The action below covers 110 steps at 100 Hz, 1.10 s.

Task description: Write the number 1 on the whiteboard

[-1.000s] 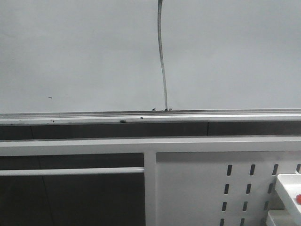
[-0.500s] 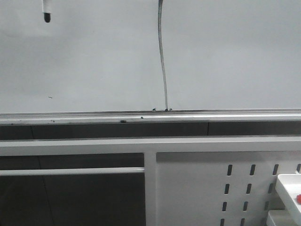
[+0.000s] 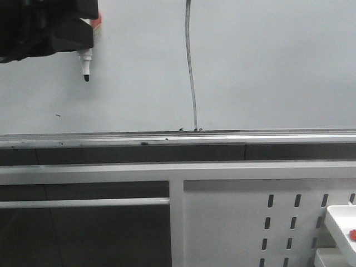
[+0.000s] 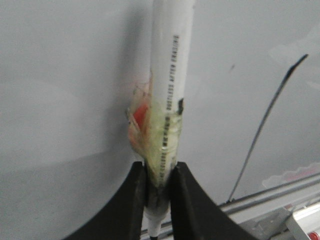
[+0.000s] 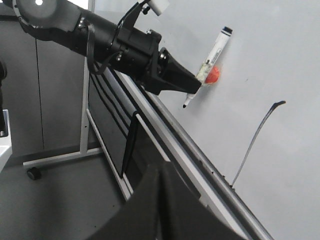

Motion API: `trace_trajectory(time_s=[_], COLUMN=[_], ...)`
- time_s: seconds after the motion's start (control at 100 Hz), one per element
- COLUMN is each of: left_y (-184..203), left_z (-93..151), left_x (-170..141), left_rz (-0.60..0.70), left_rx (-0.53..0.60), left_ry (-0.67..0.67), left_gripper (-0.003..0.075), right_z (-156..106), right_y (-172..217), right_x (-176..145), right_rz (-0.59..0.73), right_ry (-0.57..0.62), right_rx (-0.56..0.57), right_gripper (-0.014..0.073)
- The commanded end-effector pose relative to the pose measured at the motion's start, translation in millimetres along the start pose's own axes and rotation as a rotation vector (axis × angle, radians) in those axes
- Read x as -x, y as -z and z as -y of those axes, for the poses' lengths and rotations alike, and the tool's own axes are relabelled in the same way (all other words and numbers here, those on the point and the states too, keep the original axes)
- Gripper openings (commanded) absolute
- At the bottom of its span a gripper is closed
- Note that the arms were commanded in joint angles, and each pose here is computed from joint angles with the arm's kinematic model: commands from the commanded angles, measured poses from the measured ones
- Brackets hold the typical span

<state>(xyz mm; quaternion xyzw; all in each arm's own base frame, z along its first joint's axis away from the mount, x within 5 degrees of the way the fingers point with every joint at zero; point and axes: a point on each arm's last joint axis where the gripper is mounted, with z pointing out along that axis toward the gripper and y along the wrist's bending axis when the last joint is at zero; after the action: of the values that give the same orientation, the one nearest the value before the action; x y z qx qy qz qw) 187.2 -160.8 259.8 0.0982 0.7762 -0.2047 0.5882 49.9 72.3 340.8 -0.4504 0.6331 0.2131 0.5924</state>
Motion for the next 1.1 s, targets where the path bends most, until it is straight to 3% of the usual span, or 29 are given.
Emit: trace_trajectory(time_s=[0.0, 0.63, 0.9, 1.09], left_y=[-5, -33, -38, -45], left_z=[5, 21, 29, 17], left_x=[18, 25, 26, 36], left_rz=[0.147, 0.143, -0.017, -0.111], left_rx=[-0.009, -0.052, -0.119, -0.090], left_ry=[-0.030, 0.007, 0.030, 0.160], left_gripper=[-0.0019, -0.0020, -0.0020, -0.0020], right_z=[6, 5, 4, 5], right_y=[2, 2, 2, 2], right_x=[10, 11, 11, 12], right_rz=[0.085, 0.100, 0.103, 0.109], right_ry=[-0.021, -0.069, -0.082, -0.084], right_rx=[-0.057, -0.045, -0.040, -0.044], right_gripper=[-0.0049, -0.0049, -0.0049, -0.0049])
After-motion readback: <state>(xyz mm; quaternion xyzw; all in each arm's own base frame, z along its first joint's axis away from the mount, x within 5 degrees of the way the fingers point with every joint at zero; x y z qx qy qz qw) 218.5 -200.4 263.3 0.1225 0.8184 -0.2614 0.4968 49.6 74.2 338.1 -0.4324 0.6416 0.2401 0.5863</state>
